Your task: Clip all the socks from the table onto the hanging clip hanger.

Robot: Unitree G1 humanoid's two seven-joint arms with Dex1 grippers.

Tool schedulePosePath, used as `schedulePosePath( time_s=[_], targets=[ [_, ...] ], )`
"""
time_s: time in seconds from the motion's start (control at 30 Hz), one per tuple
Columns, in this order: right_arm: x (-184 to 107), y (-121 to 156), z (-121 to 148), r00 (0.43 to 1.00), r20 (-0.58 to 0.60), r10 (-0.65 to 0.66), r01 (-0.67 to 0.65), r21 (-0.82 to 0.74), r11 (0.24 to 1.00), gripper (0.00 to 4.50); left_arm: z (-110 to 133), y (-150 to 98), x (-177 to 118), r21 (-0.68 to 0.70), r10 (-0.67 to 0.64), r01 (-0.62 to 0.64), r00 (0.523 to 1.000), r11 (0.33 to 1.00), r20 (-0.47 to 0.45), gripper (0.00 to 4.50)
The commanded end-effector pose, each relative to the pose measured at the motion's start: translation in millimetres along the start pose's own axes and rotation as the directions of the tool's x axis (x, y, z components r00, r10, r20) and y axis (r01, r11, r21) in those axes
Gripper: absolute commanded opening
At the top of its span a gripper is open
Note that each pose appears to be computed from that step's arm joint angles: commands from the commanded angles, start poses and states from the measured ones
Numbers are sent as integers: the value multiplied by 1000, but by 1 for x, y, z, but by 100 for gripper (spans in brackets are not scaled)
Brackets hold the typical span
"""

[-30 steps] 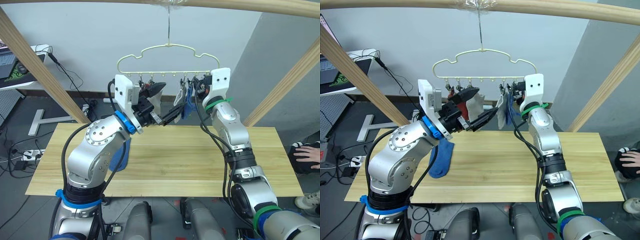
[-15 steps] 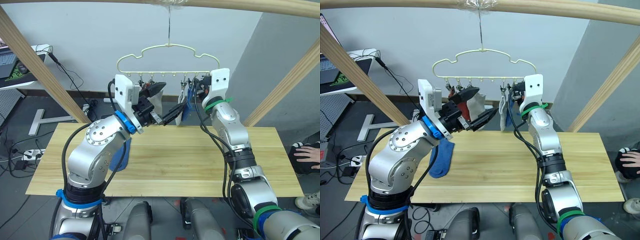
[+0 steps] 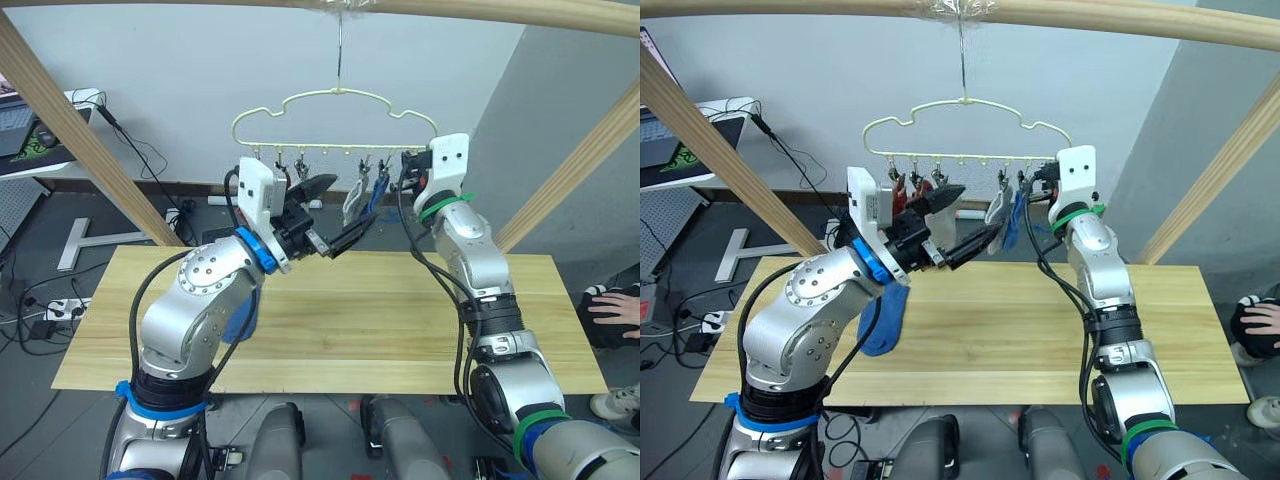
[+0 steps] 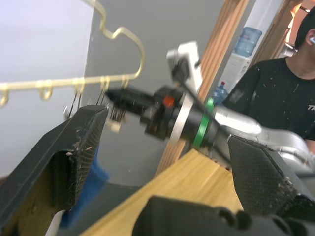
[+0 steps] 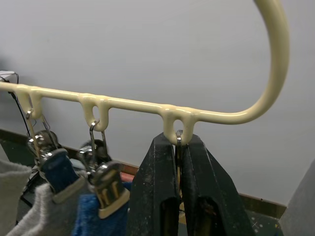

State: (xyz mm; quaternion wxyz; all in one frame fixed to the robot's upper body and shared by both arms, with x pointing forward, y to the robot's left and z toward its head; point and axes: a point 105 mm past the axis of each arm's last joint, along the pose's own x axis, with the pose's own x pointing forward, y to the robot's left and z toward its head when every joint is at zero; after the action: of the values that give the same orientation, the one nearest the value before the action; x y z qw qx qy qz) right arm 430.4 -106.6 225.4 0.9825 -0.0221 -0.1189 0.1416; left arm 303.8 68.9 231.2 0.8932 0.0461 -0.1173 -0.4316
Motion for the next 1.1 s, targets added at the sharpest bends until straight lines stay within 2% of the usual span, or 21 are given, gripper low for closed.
schedulePosePath(
  time_s=[0.03, 0.17, 0.23, 0.33, 0.4, 0.47, 0.7, 0.77, 0.97, 1.07, 1.1],
  targets=[
    [-4, -1, 11, 998, -22, 58, -57, 47, 997, 1, -34, 13, -16, -29, 89, -92, 991, 995, -102, 450],
    [-12, -6, 15, 993, -69, 95, -89, 75, 993, 1, -87, 43, -49, -39, 283, -303, 923, 952, -261, 450],
    [-17, -12, 17, 991, -86, 98, -92, 76, 993, 1, -116, 57, -72, 5, 365, -387, 864, 922, -345, 450],
    [-21, -17, 20, 990, -102, 100, -93, 65, 994, 1, -141, 71, -96, 49, 439, -464, 792, 885, -425, 450],
    [-24, -20, 21, 988, -118, 98, -90, 68, 994, 1, -162, 86, -116, 105, 484, -502, 726, 858, -489, 450],
    [-26, -23, 20, 987, -133, 91, -81, 78, 994, 1, -173, 98, -124, 110, 511, -538, 689, 836, -513, 450],
    [-28, -20, 21, 985, -147, 96, -83, 89, 993, 1, -190, 115, -127, 132, 523, -548, 659, 826, -541, 450],
    [-28, -18, 21, 984, -148, 100, -87, 91, 992, 1, -199, 111, -125, 95, 478, -524, 669, 847, -569, 450],
    [-28, -18, 21, 982, -157, 106, -92, 91, 992, 1, -219, 112, -134, 115, 442, -491, 627, 864, -642, 450],
    [-28, -19, 22, 982, -158, 106, -93, 89, 992, 1, -229, 100, -135, 72, 383, -460, 633, 885, -673, 450],
    [-28, -19, 22, 982, -159, 106, -93, 89, 992, 0, -230, 98, -135, 62, 373, -455, 636, 888, -675, 431]
  ],
)
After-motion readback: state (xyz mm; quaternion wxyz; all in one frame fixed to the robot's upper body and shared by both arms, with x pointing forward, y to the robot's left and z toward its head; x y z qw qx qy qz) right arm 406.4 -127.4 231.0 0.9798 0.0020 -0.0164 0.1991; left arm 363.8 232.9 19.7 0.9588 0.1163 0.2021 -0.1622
